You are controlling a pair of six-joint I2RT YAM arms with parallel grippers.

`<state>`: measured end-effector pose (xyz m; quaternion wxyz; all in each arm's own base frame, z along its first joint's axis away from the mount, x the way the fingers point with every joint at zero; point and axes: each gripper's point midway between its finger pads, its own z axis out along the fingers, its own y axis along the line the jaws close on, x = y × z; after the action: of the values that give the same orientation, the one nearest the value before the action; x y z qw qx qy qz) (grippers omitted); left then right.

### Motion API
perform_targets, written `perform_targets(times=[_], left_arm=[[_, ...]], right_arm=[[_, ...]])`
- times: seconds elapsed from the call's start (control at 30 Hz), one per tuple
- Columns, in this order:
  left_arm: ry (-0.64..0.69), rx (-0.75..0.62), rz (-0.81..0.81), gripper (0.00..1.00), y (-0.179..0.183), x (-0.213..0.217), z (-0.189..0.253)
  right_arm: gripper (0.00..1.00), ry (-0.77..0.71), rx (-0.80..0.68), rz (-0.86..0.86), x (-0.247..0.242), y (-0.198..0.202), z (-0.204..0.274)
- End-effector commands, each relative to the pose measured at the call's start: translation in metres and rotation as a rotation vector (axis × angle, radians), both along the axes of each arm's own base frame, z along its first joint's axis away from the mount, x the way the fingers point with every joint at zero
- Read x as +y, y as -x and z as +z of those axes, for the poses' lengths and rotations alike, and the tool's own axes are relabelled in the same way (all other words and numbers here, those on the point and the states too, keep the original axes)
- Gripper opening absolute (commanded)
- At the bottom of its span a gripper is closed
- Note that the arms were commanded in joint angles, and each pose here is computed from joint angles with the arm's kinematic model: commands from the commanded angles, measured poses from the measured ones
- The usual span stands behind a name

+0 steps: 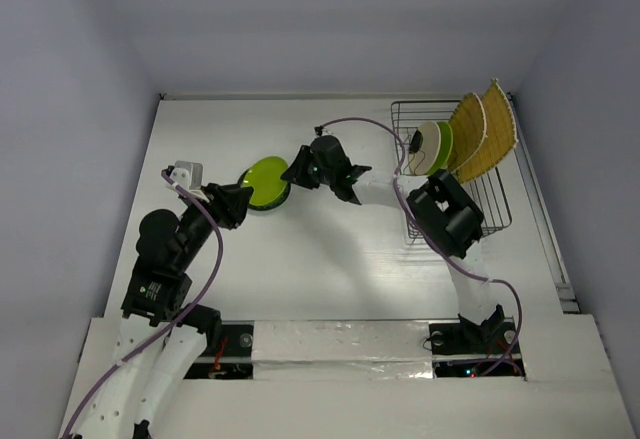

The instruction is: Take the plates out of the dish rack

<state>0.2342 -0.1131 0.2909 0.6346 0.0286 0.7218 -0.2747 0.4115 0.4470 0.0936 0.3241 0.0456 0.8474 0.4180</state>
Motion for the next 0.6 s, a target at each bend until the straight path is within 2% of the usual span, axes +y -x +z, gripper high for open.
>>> perform_targets(times=[0.0,0.13,0.2,0.3,0.33,0.4,0.43,0.53,0.57], left_arm=[[0.025,-0.09,-0.011,0.34,0.003,-0.001,0.031],[0.025,-0.089,-0.009,0.34,0.003,0.0,0.03],[0.025,-0.09,-0.009,0.34,0.003,0.0,0.031],[0.026,-0.092,-0.008,0.34,0.003,0.0,0.031],[0.025,-0.09,-0.008,0.34,0.003,0.0,0.031],[0.025,-0.089,-0.008,0.34,0.003,0.0,0.03],[0.025,-0.09,-0.009,0.34,0.003,0.0,0.031],[0.026,-0.092,-0.006,0.34,0.004,0.0,0.031],[0.026,-0.092,-0.008,0.34,0.004,0.0,0.031]], right_arm=[[0.3,-0.044,-0.09,-0.021,0.009,-0.01,0.042],[0.4,-0.004,-0.112,-0.023,0.001,-0.008,0.049],[0.41,0.013,-0.133,-0.038,-0.005,-0.009,0.056],[0.56,0.1,-0.174,-0.083,-0.024,-0.012,0.061],[0.64,0.117,-0.202,-0.099,-0.031,-0.012,0.075],[0.66,0.215,-0.23,-0.141,-0.052,-0.013,0.075],[0.67,0.244,-0.272,-0.16,-0.064,-0.012,0.091],[0.59,0.371,-0.302,-0.259,-0.106,-0.013,0.096],[0.34,0.399,-0.338,-0.287,-0.125,-0.011,0.116]])
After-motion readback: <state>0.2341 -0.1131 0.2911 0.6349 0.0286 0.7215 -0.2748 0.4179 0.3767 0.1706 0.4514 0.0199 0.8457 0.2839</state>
